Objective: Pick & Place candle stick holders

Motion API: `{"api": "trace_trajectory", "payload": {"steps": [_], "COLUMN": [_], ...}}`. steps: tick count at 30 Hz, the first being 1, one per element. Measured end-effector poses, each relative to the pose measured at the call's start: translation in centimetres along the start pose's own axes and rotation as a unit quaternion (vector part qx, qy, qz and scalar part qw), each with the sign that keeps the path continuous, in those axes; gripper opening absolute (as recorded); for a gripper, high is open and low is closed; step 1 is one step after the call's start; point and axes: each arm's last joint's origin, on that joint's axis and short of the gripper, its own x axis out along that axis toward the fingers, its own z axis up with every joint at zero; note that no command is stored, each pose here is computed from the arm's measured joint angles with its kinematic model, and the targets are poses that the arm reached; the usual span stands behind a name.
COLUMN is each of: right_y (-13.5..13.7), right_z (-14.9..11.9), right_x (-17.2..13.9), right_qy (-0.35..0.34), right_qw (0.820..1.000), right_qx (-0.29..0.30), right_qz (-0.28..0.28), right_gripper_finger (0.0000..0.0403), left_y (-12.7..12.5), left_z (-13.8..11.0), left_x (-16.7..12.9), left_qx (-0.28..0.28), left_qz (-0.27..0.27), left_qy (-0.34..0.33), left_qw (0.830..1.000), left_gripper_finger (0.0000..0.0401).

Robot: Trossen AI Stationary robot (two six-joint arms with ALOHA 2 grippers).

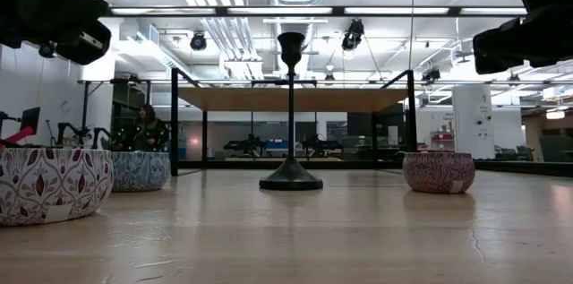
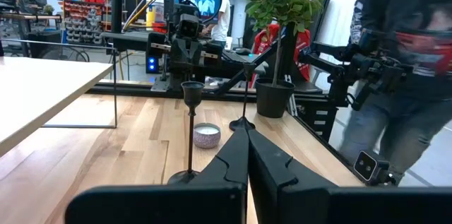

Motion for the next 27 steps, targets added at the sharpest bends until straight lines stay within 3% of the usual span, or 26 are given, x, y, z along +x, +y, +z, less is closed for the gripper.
{"api": "trace_trajectory", "payload": {"steps": [10,19,21,23,27], "right_y": [0.0,0.0,0.0,0.1,0.0], "right_z": [0.0,0.5,0.7,1.2,2.1], "right_x": [0.0,0.0,0.0,-0.1,-0.2], "right_qy": [0.0,-0.023,-0.036,-0.059,-0.1], "right_qw": [1.0,0.996,0.999,0.993,0.946], "right_qx": [-0.003,-0.085,-0.025,0.094,0.306], "right_qz": [0.0,-0.006,0.003,0.027,0.045], "right_gripper_finger": [0.0008,0.0008,0.0008,0.0008,0.0008], "left_y": [0.0,0.0,0.0,0.0,0.0], "left_z": [0.0,0.0,0.0,0.0,0.0], "left_x": [0.0,0.0,0.0,0.0,0.0], "left_qx": [0.0,0.0,0.0,0.0,0.0], "left_qz": [0.0,0.0,0.0,0.0,0.0], "left_qy": [0.0,0.0,0.0,0.0,0.0], "left_qw": [1.0,1.0,1.0,1.0,1.0], "left_gripper_finger": [0.0003,0.0003,0.0003,0.0003,0.0003]}}
